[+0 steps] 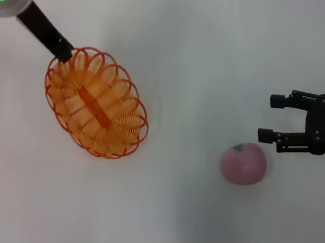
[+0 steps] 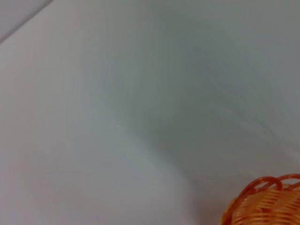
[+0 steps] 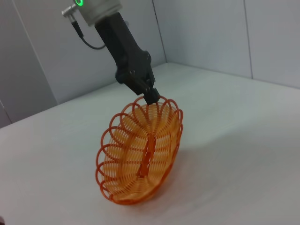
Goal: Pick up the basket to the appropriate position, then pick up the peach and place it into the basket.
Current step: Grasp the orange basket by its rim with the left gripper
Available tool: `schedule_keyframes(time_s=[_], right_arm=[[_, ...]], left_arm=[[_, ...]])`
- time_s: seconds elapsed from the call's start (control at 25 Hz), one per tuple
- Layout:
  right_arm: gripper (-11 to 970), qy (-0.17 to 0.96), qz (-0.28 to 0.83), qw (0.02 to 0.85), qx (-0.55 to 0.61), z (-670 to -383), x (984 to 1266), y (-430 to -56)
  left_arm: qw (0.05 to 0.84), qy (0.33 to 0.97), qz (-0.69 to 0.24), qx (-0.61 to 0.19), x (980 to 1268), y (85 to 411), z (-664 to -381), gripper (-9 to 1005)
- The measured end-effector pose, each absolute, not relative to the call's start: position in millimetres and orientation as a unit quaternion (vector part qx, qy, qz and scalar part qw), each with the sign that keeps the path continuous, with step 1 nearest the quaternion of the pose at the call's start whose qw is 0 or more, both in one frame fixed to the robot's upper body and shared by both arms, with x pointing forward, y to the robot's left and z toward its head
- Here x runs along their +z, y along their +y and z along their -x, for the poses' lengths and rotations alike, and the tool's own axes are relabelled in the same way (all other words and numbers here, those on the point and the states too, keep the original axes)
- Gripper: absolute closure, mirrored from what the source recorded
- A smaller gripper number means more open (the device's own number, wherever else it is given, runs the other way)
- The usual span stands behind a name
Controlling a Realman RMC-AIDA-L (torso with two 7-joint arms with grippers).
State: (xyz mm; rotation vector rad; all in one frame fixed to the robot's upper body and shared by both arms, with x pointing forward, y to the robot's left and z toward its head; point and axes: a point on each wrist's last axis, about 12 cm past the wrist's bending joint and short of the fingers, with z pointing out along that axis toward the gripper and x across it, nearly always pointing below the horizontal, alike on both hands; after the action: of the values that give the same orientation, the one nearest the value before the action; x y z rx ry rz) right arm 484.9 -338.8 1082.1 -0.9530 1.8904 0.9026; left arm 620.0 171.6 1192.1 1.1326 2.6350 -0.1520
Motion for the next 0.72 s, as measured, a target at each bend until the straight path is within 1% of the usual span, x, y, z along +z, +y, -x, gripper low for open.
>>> schedule_keyframes(time_s=[0.08,0.12,0.28,0.48,0.64,0.72], right_arm=[[40,0.748,0.377,0.411,0.359,-485,1083,-339],[40,0.748,0.377,0.412,0.359,-485,1083,-339],[40,0.745,0.376,0.418,0.36,-486,1084,-338],[40,0.738,0.382,0.423,0.362,-486,1089,-340],[40,0.736,0.386,0.424,0.359,-488,1092,-341],[40,0.736,0.388,0.424,0.357,-488,1091,-340]], left_arm=[[0.14,0.907,-0.393,-0.054,1203,169,-617,955],[0.148,0.906,-0.393,-0.055,1214,166,-613,955],[0.155,0.906,-0.39,-0.056,1225,164,-609,958],[0.147,0.918,-0.364,-0.064,1228,165,-605,956],[0.157,0.934,-0.311,-0.08,1226,177,-600,949],[0.153,0.942,-0.283,-0.092,1219,186,-596,945]])
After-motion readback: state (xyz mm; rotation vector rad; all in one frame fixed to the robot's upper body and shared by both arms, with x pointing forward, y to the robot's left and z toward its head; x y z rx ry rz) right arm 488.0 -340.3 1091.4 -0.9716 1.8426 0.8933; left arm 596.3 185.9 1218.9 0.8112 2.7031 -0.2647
